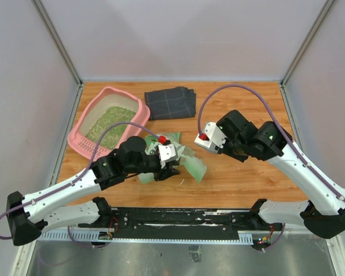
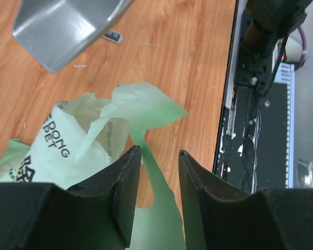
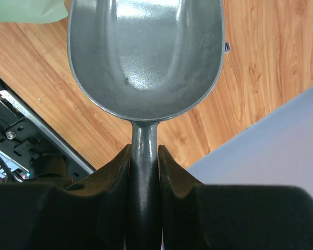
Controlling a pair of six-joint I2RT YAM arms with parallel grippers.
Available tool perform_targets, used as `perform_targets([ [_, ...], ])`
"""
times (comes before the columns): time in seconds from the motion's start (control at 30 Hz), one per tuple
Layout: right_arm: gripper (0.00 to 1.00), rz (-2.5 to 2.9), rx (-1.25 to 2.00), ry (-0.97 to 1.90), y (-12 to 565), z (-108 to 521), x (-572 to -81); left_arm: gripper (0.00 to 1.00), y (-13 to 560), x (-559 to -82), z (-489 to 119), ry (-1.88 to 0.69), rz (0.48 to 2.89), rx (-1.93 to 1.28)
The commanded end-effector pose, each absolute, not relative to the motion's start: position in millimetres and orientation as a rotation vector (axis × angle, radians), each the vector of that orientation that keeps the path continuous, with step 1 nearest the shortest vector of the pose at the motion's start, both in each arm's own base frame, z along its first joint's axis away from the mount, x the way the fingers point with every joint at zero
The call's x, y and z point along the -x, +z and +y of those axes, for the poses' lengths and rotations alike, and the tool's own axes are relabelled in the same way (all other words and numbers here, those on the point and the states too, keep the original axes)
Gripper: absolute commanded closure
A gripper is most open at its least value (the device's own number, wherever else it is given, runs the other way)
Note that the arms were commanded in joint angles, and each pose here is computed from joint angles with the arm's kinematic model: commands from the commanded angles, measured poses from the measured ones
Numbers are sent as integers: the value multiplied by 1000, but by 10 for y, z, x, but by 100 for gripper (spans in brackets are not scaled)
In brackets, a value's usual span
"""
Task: Fill the litter box with clean litter
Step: 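Scoop the cat litter from the cat litter bag.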
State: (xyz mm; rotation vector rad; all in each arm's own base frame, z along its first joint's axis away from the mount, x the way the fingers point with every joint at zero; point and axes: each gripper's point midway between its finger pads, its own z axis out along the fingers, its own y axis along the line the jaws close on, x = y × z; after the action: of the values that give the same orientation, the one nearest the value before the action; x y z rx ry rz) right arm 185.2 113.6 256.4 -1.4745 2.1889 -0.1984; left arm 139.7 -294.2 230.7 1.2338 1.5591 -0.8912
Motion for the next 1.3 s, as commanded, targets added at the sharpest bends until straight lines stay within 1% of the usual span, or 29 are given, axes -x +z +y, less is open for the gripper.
perform_targets([
  [0.0,99,2217,1410,-261,2617,938,-1794,61,2219,-1398,-2996,-786,1545,-1314],
  [0.07,99,2219,1426,-233,2591,949,-1753,60,2165,-1422,-2979,-732,1552,-1320],
  [0.1,99,2222,1435,-216,2578,957,-1730,64,2136,-1455,-2951,-693,1562,-1319],
  [0.13,99,2223,1440,-195,2572,971,-1705,72,2126,-1480,-2923,-664,1569,-1317],
  [0.17,99,2218,1452,-164,2565,1000,-1671,83,2139,-1522,-2894,-636,1576,-1299],
  [0.2,99,2202,1481,-114,2560,1050,-1616,91,2188,-1560,-2865,-614,1573,-1272],
  [0.23,99,2187,1495,-92,2560,1076,-1587,97,2218,-1596,-2840,-593,1573,-1251],
  [0.27,99,2167,1515,-65,2564,1110,-1547,99,2293,-1632,-2819,-577,1563,-1220],
  [0.4,99,2139,1617,-62,2491,1124,-1442,100,2606,-1753,-2749,-549,1525,-1084],
  [0.53,99,2076,1685,-104,2515,1235,-1486,100,2780,-1756,-2707,-566,1483,-1020],
  [0.73,99,2014,1803,-94,2533,1580,-1559,100,2758,-1718,-2645,-574,1475,-1007],
  [0.87,99,1977,1821,-116,2554,1748,-1685,100,2738,-1681,-2602,-581,1472,-1009],
  [0.93,99,1954,1838,-127,2551,1823,-1748,100,2729,-1593,-2615,-610,1448,-1059],
  [0.97,99,1954,1844,-140,2535,1852,-1784,98,2733,-1512,-2626,-637,1426,-1106],
  [1.07,99,1949,1854,-172,2487,1931,-1898,68,2695,-1319,-2603,-698,1403,-1196],
  [1.13,99,1951,1853,-194,2460,1982,-1976,57,2635,-1207,-2572,-727,1388,-1252],
  [1.17,99,1956,1858,-207,2436,2012,-2016,50,2605,-1167,-2560,-735,1384,-1272],
  [1.2,99,1961,1860,-220,2429,2030,-2051,45,2576,-1160,-2543,-733,1394,-1277],
  [1.23,99,1967,1865,-232,2416,2051,-2085,41,2536,-1168,-2519,-721,1410,-1280],
  [1.27,99,1969,1871,-236,2411,2077,-2116,40,2489,-1190,-2497,-701,1427,-1279],
])
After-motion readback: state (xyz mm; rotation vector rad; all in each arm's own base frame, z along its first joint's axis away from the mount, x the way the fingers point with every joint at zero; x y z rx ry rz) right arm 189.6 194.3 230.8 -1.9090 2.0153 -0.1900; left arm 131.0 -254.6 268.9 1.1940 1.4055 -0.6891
